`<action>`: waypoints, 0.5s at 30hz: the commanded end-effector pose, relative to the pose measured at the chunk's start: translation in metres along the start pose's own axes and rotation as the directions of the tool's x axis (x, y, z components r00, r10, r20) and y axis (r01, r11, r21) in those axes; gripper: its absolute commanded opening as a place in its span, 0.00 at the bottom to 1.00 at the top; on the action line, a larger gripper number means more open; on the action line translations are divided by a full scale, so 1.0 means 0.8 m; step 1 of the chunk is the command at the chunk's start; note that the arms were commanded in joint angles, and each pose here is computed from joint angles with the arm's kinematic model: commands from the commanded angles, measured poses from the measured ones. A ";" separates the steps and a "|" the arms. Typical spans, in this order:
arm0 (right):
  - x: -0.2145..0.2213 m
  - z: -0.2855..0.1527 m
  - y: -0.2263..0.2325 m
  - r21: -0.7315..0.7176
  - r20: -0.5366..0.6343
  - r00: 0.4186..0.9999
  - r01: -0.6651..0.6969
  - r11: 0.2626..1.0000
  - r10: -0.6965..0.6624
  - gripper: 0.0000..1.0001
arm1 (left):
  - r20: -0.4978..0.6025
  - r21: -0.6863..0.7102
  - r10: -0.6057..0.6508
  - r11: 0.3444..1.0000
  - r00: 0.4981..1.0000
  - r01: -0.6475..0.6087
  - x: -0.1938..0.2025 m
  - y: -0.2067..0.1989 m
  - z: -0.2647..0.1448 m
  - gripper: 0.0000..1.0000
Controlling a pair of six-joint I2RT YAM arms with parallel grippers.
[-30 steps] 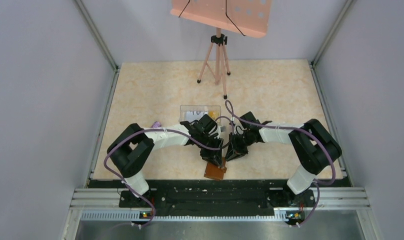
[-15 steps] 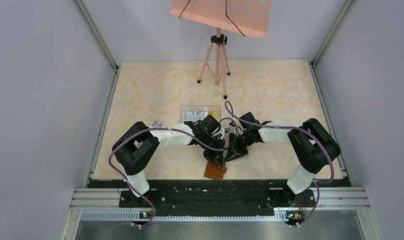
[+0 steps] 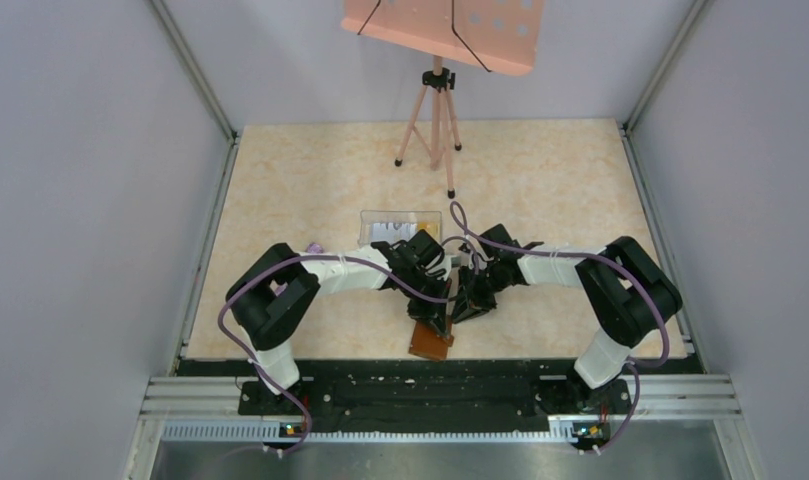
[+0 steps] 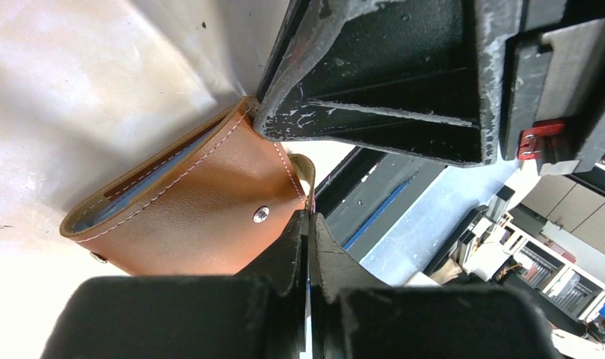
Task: Put the credit cards into the card holder
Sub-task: Close the card holder at the corner of the board.
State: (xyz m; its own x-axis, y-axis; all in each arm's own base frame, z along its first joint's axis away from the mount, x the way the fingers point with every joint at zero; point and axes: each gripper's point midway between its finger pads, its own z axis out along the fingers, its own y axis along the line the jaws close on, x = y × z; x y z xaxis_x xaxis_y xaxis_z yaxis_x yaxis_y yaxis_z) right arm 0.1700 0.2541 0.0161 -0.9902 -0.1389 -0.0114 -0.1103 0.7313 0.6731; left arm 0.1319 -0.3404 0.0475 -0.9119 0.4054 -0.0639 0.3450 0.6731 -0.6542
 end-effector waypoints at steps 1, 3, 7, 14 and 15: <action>0.003 0.004 -0.006 0.013 -0.005 1.000 0.014 1.000 -0.013 0.14 | 0.030 0.001 0.039 0.999 0.999 -0.039 -0.013 -0.011 -0.004 0.00; 0.002 0.004 -0.006 0.015 -0.005 1.000 0.013 1.000 -0.013 0.14 | 0.043 -0.018 0.038 0.999 0.998 -0.037 -0.014 -0.009 -0.007 0.00; 0.003 0.004 -0.006 0.016 -0.007 1.000 0.017 1.000 -0.017 0.14 | 0.082 -0.073 0.023 0.997 0.996 -0.017 -0.019 -0.001 -0.016 0.00; 0.004 0.004 -0.007 0.014 -0.012 1.000 0.012 1.000 -0.012 0.14 | 0.160 -0.136 -0.019 0.990 0.987 0.041 -0.027 0.010 -0.025 0.00; 0.005 0.005 -0.007 0.014 -0.015 1.000 0.013 1.000 -0.012 0.14 | 0.171 -0.137 -0.020 0.990 0.985 0.044 -0.029 0.009 -0.026 0.00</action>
State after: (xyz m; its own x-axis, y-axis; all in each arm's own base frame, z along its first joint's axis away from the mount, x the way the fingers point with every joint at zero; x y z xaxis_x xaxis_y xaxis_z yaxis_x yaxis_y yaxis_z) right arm 0.1699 0.2540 0.0159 -0.9900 -0.1407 -0.0121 -0.1121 0.7310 0.6731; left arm 0.1449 -0.3293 0.0412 -0.9367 0.3387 -0.0884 0.3275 0.7589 -0.5629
